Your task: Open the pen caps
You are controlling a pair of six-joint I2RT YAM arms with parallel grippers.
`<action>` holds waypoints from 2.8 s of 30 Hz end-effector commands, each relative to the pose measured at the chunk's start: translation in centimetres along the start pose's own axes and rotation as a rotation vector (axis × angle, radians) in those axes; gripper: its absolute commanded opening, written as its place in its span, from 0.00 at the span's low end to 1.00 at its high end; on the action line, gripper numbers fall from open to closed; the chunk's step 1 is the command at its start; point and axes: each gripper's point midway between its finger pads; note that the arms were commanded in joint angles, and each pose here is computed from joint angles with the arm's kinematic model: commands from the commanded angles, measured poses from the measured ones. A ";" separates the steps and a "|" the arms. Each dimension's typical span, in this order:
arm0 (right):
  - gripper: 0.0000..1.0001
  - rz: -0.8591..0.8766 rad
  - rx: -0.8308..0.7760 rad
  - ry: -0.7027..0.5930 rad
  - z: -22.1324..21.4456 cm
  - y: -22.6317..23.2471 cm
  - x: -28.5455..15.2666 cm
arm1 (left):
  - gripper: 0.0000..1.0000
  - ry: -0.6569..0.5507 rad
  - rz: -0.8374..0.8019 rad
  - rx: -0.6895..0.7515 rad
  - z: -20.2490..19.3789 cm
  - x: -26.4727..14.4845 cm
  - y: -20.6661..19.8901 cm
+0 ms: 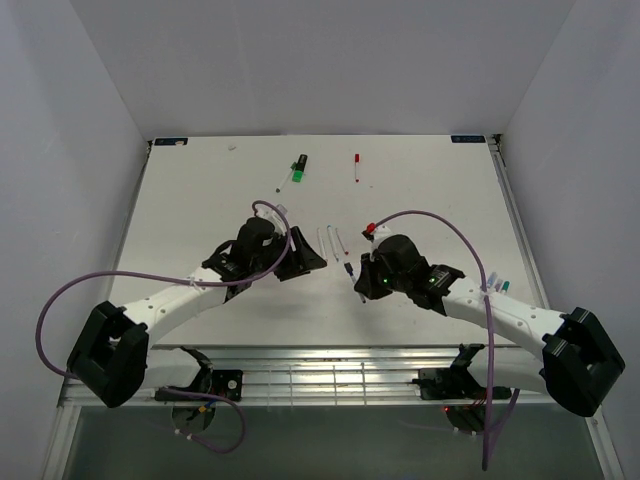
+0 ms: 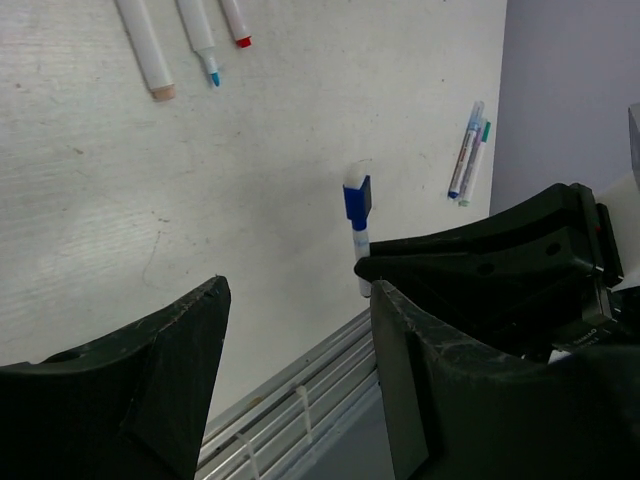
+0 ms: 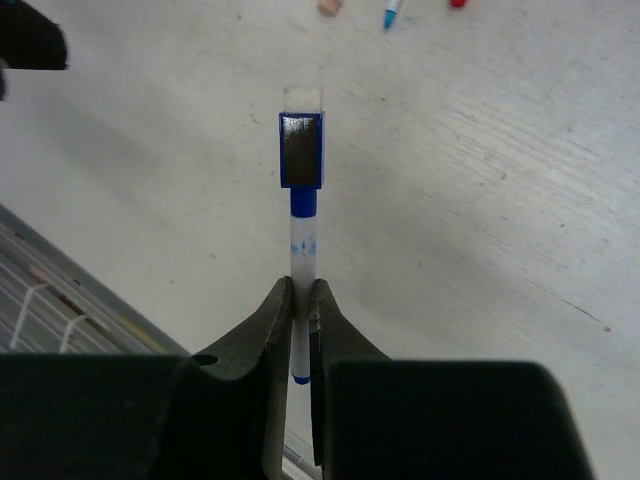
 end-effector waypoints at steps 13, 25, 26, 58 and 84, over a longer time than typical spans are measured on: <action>0.08 0.305 0.015 -0.157 4.4 5.9 -1.3 | 0.70 0.029 -0.071 0.013 -2.0 3.0 -2.8; 0.08 0.361 0.023 -0.151 4.3 6.9 -0.8 | 0.61 0.042 -0.081 -0.002 -2.3 4.1 -3.4; 0.08 0.367 0.022 -0.154 4.3 7.0 -0.7 | 0.56 0.037 -0.082 -0.003 -2.2 4.0 -3.4; 0.28 0.497 -0.040 -0.157 5.7 9.4 1.1 | 0.00 0.015 -0.072 -0.037 -1.5 1.9 -5.2; 0.08 -0.090 -0.305 -0.065 4.8 5.3 4.2 | 0.00 -0.264 0.037 -0.340 6.2 -2.5 -3.4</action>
Point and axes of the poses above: each gripper's point midway between its finger pads, its own x axis out along the fingers, its own y axis along the line the jaws close on, z = x × y, and after that the axes turned 12 degrees about -x, right-handed
